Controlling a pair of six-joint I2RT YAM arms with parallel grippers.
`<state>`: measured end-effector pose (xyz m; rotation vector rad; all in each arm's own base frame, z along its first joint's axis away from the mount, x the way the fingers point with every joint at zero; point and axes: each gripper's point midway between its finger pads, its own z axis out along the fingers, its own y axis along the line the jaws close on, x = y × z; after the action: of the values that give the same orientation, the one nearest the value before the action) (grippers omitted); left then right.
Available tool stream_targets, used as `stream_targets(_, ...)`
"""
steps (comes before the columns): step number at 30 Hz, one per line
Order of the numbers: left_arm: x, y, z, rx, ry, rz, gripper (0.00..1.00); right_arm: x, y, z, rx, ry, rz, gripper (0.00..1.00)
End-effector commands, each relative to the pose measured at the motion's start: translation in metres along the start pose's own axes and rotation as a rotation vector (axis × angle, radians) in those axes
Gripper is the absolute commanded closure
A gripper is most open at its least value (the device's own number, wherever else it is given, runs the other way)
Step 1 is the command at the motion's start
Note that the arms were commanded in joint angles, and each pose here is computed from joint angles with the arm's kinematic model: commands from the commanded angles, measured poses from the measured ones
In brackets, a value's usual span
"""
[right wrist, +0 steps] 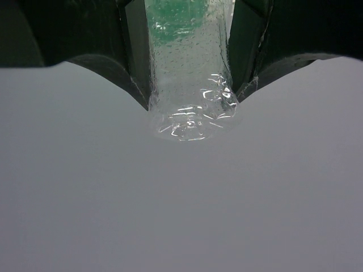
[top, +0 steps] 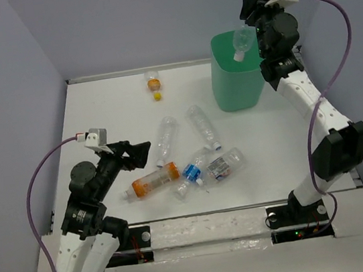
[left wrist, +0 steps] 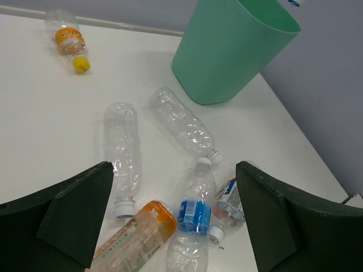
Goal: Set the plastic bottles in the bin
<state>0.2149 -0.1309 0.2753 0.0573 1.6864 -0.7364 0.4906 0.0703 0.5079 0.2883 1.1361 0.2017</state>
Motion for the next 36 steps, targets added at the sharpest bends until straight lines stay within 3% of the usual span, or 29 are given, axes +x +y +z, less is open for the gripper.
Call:
stream_targets(1,0.001,0.010,0.011,-0.031,0.013,0.005,0.01,-0.004,0.010,0.039,-0.006,-0.062,-0.126,0.62)
stream_targets(4,0.000,0.021,0.016,-0.083,0.021,0.013,0.01,0.022,0.007,0.048,0.005,-0.024,-0.158,0.53)
stream_targets(5,-0.001,0.027,0.021,-0.118,0.028,0.014,0.01,0.040,0.002,0.049,0.013,0.011,-0.171,0.41)
stream_targets(10,-0.008,0.043,0.052,-0.213,0.092,0.031,0.01,0.062,0.001,0.032,-0.019,0.077,-0.139,0.13)
stream_targets(11,-0.010,0.046,0.058,-0.230,0.099,0.032,0.01,0.065,0.000,0.028,-0.019,0.096,-0.139,0.11)
stream_targets(17,-0.019,0.057,0.108,-0.295,0.140,-0.012,0.01,0.060,0.011,0.000,-0.105,0.164,-0.092,0.10)
stream_targets(19,-0.019,0.055,0.117,-0.286,0.153,-0.029,0.01,0.060,0.022,-0.016,-0.153,0.202,-0.053,0.14)
stream_targets(23,-0.012,0.058,0.123,-0.303,0.172,-0.036,0.01,0.078,0.080,-0.079,-0.428,0.338,-0.023,0.22)
stream_targets(29,0.025,0.062,0.113,-0.347,0.252,-0.016,0.01,0.165,0.126,-0.166,-0.641,0.670,-0.064,0.20)
stream_targets(30,0.038,0.060,0.113,-0.336,0.276,-0.017,0.01,0.194,0.126,-0.185,-0.653,0.774,-0.096,0.19)
stream_targets(36,0.055,0.059,0.143,-0.399,0.360,0.038,0.02,0.285,0.096,-0.205,-0.552,1.027,-0.219,0.12)
